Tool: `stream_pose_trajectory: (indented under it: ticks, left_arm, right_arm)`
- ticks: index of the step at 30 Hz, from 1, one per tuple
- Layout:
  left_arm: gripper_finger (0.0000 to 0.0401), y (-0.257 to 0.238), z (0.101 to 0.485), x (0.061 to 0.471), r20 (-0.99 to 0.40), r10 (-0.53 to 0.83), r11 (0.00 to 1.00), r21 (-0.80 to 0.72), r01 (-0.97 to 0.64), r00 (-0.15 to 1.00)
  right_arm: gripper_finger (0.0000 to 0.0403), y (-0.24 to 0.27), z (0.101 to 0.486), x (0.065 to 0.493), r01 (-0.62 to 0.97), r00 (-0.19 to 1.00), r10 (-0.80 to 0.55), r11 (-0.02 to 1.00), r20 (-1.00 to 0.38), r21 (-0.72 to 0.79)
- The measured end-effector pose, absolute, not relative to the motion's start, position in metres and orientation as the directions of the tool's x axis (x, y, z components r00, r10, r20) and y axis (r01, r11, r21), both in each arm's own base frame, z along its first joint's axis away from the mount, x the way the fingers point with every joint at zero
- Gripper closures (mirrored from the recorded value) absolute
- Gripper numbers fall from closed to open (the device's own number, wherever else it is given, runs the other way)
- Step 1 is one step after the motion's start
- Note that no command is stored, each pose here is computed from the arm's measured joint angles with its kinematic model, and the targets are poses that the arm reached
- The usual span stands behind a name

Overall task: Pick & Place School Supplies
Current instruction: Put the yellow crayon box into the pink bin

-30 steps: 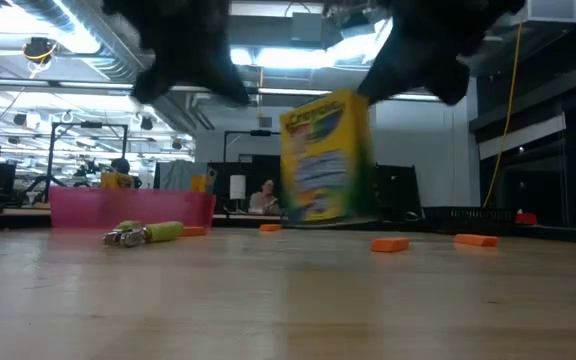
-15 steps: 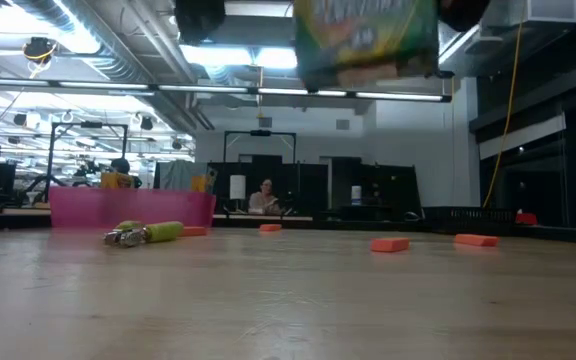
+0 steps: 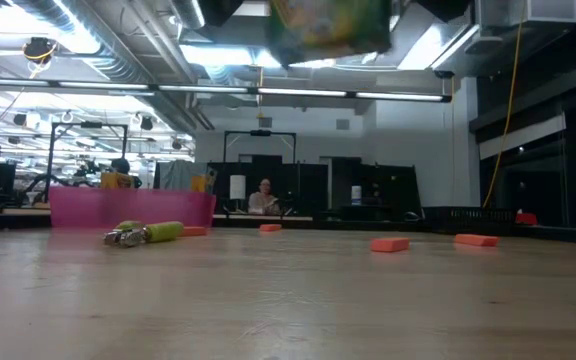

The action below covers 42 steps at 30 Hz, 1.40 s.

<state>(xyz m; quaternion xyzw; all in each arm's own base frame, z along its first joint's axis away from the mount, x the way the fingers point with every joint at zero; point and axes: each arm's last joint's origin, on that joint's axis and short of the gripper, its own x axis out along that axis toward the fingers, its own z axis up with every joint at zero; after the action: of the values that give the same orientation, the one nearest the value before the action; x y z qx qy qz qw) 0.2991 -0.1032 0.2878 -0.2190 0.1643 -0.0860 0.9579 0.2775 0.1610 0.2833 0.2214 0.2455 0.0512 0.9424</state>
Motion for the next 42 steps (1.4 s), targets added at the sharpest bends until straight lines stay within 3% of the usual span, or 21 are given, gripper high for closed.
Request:
stream_pose_trajectory:
  ticks: [25, 32, 39, 42]
  left_arm:
    - [0.0272, -0.0956, 0.2883, 0.3019, -0.271, -0.245, 0.894, -0.435, 0.108, 0.931]
    - [0.0313, -0.0949, 0.2884, 0.3021, -0.271, -0.219, 0.899, -0.429, 0.087, 0.937]
    - [0.0392, -0.0946, 0.2883, 0.3022, -0.271, -0.214, 0.9, -0.427, 0.081, 0.939]
    - [0.0396, -0.0943, 0.2884, 0.3023, -0.271, -0.217, 0.899, -0.429, 0.085, 0.938]
  right_arm:
    - [0.0403, 0.158, 0.2853, 0.2802, 0.058, 0.9, 0.146, 0.894, -0.411, 0.443]
    - [0.0403, 0.1563, 0.2859, 0.2816, 0.062, 0.904, 0.139, 0.893, -0.404, 0.446]
    - [0.0403, 0.1564, 0.2861, 0.2817, 0.061, 0.905, 0.139, 0.893, -0.402, 0.446]
    - [0.0403, 0.1563, 0.2861, 0.2817, 0.063, 0.906, 0.136, 0.894, -0.402, 0.444]
